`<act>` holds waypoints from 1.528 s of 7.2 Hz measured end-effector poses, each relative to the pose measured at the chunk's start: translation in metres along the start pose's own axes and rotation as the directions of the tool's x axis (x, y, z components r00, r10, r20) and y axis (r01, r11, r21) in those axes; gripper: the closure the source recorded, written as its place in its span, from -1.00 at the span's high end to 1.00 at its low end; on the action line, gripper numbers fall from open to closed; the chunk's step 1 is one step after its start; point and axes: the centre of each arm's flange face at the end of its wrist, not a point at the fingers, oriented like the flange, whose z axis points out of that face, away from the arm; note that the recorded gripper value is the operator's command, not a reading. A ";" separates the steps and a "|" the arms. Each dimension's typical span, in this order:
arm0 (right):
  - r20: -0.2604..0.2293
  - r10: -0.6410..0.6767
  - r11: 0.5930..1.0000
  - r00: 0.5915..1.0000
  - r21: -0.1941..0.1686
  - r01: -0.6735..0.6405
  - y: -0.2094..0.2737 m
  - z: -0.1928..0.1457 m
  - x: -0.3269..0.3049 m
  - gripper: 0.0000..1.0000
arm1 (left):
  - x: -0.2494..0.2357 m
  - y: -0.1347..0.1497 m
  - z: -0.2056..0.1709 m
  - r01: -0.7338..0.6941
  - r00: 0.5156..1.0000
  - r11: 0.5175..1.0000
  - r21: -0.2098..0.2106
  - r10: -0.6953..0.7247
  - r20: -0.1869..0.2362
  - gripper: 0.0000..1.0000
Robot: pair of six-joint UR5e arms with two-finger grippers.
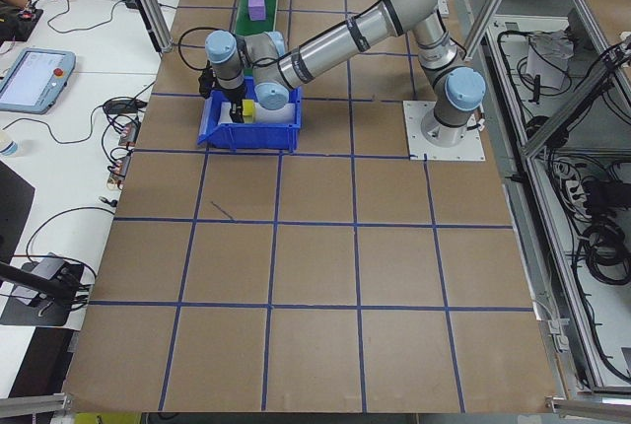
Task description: Move block left to right into plate
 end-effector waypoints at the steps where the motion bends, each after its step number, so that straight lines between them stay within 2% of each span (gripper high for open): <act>1: 0.040 0.015 1.000 0.999 0.001 -0.015 -0.019 0.001 0.007 0.97 | 0.000 0.001 -0.010 -0.008 1.000 1.000 0.011 0.008 0.007 -0.49; 2: 0.112 0.031 0.999 0.993 -0.012 -0.030 -0.031 0.006 0.012 0.95 | 0.002 0.004 -0.026 -0.013 1.000 1.000 0.027 0.012 0.014 -0.49; 3: 0.163 0.024 1.000 0.986 -0.020 -0.021 -0.036 0.011 0.015 0.90 | 0.007 0.009 -0.051 -0.012 1.000 0.999 0.040 0.011 0.018 -0.49; 5: 0.196 -0.023 1.000 0.980 0.006 0.023 -0.045 0.015 0.015 0.89 | 0.033 0.026 -0.105 0.017 1.000 0.997 0.077 -0.018 0.022 -0.48; 7: 0.199 -0.045 0.999 0.979 0.013 0.044 -0.054 0.035 0.015 0.88 | 0.106 0.043 -0.139 -0.007 1.000 0.993 0.116 0.003 0.031 -0.46; 9: 0.198 -0.092 0.996 0.976 0.011 0.092 -0.055 0.056 0.015 0.88 | 0.157 0.052 -0.135 -0.013 1.000 0.993 0.114 0.011 0.020 -0.46; 11: 0.197 -0.205 0.979 0.959 0.031 0.203 -0.058 0.074 0.015 0.87 | 0.223 0.049 -0.095 -0.092 0.996 0.991 0.098 0.091 0.016 -0.46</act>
